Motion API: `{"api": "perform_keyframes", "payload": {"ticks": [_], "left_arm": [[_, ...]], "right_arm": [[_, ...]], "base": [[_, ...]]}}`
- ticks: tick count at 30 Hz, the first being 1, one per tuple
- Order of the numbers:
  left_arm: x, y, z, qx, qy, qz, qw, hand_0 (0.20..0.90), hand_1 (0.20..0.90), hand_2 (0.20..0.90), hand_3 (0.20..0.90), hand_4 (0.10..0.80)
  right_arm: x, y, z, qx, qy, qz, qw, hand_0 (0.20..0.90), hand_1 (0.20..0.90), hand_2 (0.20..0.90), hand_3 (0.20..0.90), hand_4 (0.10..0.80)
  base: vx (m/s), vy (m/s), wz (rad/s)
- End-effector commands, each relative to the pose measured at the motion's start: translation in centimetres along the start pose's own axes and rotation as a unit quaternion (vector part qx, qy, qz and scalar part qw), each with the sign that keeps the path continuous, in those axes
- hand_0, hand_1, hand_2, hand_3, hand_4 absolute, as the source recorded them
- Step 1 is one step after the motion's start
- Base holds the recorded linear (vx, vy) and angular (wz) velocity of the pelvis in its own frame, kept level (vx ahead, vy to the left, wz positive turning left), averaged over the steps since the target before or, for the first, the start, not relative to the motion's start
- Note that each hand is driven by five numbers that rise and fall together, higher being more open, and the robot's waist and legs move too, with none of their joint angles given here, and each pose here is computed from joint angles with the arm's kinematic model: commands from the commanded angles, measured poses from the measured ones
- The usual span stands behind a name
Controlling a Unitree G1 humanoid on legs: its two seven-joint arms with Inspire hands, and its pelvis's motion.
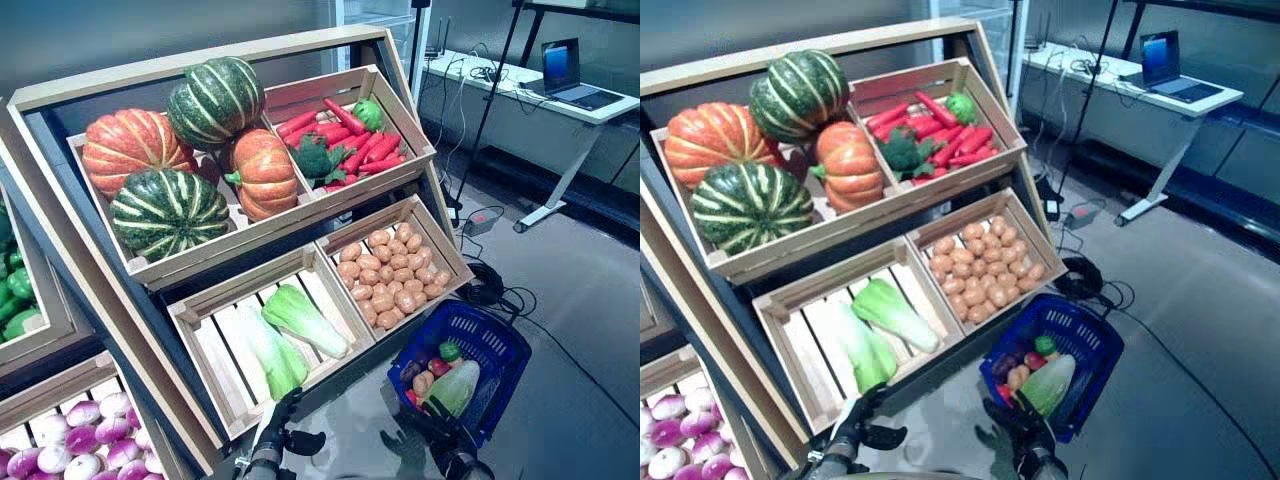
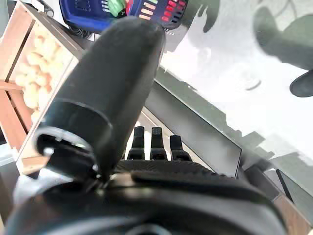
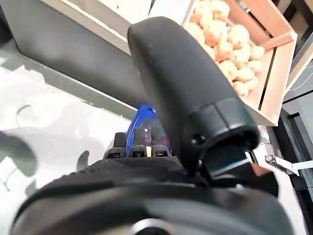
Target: Put vegetables into the basket
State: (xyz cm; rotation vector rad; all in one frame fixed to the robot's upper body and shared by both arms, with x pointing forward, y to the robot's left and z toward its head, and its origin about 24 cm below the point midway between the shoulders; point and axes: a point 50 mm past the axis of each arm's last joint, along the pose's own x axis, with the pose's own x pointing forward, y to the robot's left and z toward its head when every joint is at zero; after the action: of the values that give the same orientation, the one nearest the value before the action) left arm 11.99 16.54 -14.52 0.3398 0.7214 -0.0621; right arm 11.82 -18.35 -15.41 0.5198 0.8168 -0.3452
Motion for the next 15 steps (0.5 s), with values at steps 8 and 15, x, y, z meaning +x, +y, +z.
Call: {"api": "perform_keyframes", "payload": {"ticks": [8,15], "left_arm": [[2.69,0.35,6.44,0.011,-0.124,-0.005,0.992,0.9,0.9,0.9,0.9,0.8],[2.63,0.52,6.25,0.011,-0.124,-0.005,0.992,0.9,0.9,0.9,0.9,0.8]], "right_arm": [[1.66,4.18,3.38,-0.024,-0.075,0.026,0.997,0.9,0.9,0.9,0.9,0.8],[1.61,3.77,3.26,-0.023,-0.07,0.018,0.997,0.9,0.9,0.9,0.9,0.8]], "base": [[0.0,0.0,0.0],[0.0,0.0,0.0]]}}
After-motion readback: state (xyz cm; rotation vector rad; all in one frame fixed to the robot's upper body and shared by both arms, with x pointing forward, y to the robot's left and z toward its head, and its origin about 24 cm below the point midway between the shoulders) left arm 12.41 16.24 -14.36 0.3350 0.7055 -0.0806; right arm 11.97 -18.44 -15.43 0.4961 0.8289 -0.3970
